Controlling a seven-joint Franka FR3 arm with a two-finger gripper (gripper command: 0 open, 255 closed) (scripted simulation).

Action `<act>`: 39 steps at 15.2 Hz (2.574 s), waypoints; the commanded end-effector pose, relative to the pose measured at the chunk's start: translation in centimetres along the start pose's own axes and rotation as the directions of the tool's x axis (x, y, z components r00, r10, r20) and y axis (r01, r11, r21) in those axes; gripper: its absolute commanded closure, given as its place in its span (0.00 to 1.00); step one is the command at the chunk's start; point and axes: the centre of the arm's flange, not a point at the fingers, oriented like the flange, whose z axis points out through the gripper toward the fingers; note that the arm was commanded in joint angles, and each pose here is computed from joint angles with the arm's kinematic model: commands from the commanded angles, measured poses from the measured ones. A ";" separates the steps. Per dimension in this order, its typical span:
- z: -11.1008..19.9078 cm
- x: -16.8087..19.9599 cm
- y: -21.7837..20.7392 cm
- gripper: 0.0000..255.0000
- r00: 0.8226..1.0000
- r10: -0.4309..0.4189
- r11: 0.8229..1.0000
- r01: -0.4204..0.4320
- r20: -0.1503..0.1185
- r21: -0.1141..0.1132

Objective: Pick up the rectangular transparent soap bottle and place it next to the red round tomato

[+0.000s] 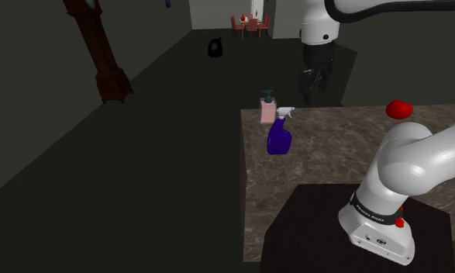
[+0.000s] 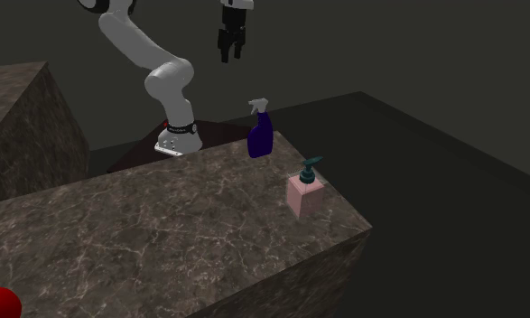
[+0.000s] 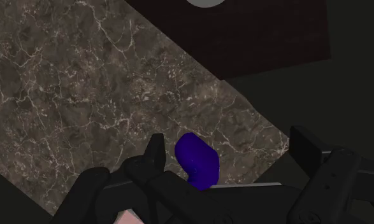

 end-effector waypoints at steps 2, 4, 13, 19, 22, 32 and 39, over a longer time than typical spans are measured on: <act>0.4 0.9 0.8 0.00 1.000 -0.007 1.000 0.007 -0.003 0.001; 1.2 2.7 2.5 0.00 1.000 -0.022 1.000 0.022 -0.010 0.002; 4.8 11.2 9.6 0.00 0.995 -0.087 0.996 0.087 -0.041 0.007; 7.1 17.1 14.0 0.00 0.990 -0.130 0.991 0.131 -0.062 0.009; 8.2 20.2 16.1 0.00 0.986 -0.151 0.988 0.152 -0.072 0.010; 11.7 30.8 22.5 0.00 0.969 -0.222 0.974 0.224 -0.107 0.011; 14.2 35.9 25.2 0.00 0.960 -0.253 0.966 0.256 -0.123 0.010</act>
